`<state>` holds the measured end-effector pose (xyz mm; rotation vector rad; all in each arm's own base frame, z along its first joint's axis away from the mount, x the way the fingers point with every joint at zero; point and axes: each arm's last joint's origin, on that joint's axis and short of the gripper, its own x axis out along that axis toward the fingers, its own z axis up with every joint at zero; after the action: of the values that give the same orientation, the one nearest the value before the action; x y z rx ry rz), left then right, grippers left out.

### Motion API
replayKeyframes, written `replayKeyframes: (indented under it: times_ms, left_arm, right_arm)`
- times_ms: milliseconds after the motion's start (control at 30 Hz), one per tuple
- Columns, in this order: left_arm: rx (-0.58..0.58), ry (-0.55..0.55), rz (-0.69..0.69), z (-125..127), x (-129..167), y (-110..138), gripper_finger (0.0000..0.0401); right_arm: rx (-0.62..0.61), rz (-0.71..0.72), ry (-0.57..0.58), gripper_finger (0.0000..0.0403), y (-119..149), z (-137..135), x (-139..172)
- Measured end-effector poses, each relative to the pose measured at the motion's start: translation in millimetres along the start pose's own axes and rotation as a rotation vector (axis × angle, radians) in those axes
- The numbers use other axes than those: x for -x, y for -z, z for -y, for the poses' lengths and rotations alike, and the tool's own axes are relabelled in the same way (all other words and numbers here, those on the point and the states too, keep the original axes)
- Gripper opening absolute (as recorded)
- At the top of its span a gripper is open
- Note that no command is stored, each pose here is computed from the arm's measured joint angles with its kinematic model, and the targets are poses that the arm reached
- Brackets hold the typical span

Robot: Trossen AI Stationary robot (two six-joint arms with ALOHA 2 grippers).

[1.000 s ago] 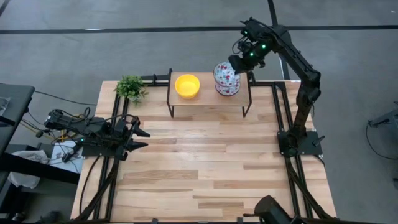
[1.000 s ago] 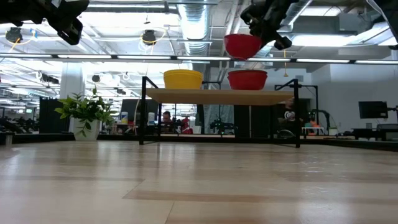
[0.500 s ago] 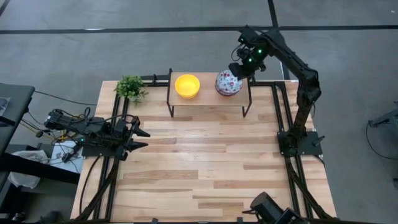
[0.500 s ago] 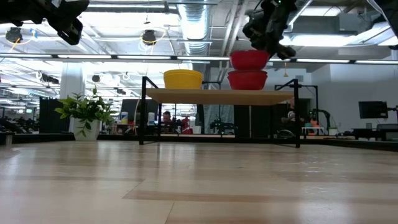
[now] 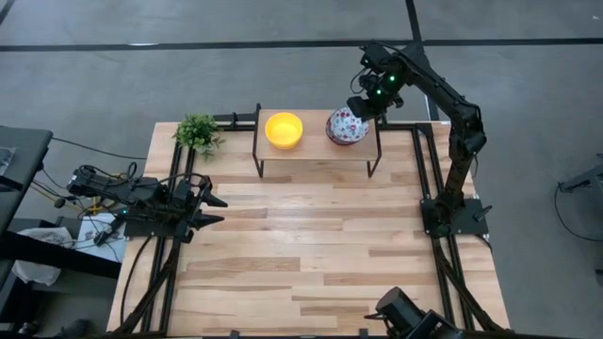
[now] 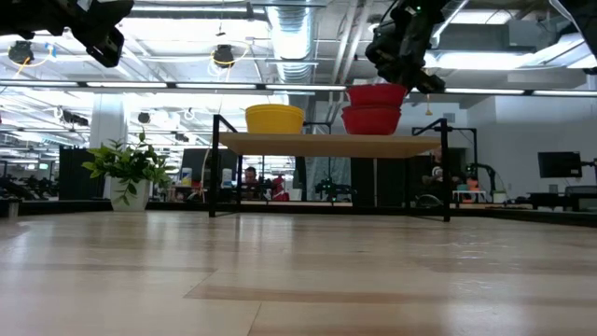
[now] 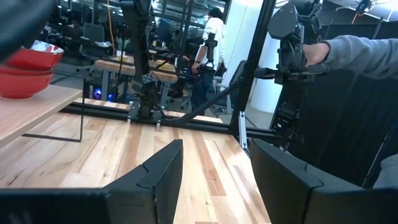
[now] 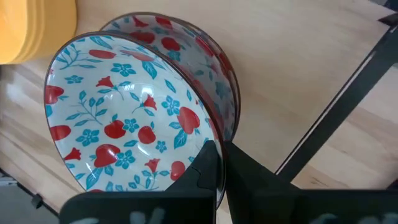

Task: Pick & Place Mini bowls
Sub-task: Stack the white bowl on top of the white bowls on the shelf

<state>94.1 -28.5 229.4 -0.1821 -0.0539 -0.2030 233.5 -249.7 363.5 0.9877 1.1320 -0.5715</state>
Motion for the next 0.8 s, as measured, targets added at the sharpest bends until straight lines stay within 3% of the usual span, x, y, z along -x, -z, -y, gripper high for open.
replayKeyframes:
  times_ms: [467, 800]
  left_arm:
    - [0.034, 0.001, 0.003, 0, 0, 0, 0.0186]
    - [0.060, 0.003, 0.005, 0, -1, -1, 0.0186]
  right_arm:
    - [0.013, 0.044, -0.019, 0.0000, -4, -2, 0]
    - [0.015, -0.006, -0.027, 0.0000, -13, -3, -18]
